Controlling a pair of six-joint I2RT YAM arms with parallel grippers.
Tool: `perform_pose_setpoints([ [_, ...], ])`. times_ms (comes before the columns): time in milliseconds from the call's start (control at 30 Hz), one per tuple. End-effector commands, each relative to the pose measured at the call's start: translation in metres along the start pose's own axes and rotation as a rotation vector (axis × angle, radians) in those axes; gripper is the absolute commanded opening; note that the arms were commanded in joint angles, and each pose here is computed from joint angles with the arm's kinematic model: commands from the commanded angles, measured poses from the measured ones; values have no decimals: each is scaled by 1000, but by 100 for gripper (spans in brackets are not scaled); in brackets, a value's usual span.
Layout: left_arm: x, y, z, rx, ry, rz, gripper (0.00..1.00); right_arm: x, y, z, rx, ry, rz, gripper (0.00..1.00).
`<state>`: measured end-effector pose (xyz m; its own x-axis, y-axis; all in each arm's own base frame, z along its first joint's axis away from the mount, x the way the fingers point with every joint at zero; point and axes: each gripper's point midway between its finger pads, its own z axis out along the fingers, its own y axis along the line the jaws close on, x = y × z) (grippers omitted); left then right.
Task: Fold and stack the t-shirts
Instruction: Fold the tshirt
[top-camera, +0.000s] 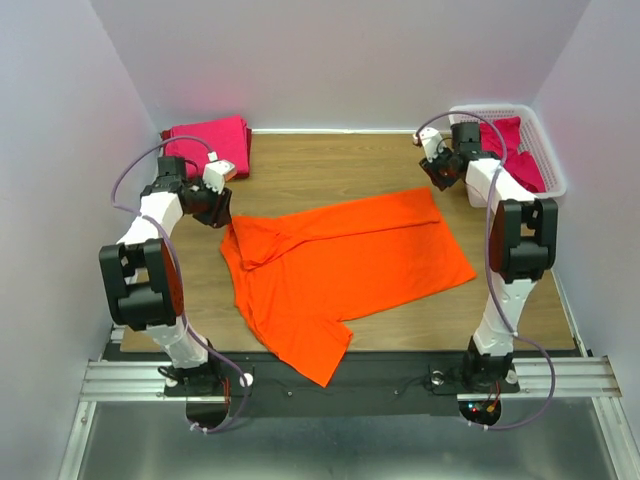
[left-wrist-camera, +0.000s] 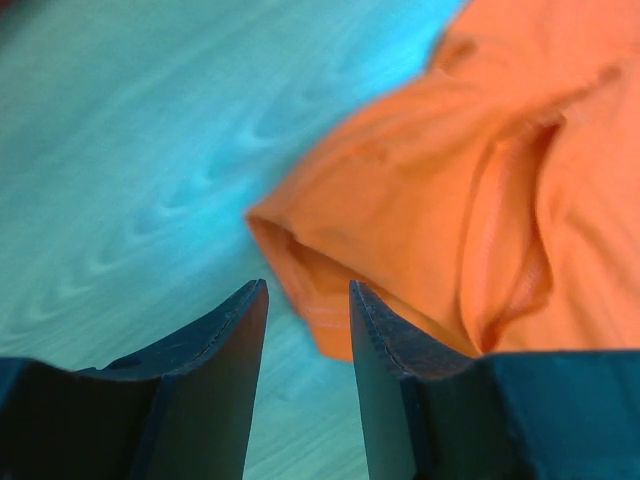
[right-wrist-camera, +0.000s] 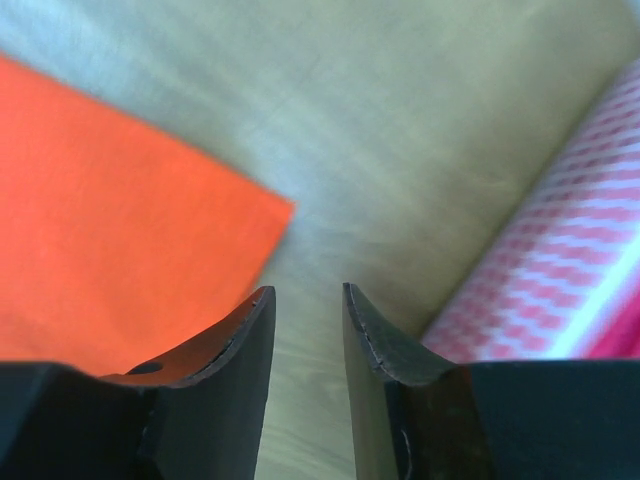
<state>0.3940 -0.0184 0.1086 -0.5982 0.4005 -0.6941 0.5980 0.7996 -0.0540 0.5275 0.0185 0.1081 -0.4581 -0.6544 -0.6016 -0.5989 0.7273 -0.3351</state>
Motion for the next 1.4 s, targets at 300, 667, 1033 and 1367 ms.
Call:
perform_pose_setpoints([
  [300,61,-110,-17,317,142,138,68,-81,141,-20,-376,-67,104,40],
  [667,80,-120,14,246,244,229,68,-89,159,-9,-427,-54,182,40],
  [1033,75,-107,26,180,263,254,57,-77,159,-13,-409,-31,158,39],
  [1367,55,-147,-3,337,231,267,0,-71,149,-14,-363,-16,138,38],
])
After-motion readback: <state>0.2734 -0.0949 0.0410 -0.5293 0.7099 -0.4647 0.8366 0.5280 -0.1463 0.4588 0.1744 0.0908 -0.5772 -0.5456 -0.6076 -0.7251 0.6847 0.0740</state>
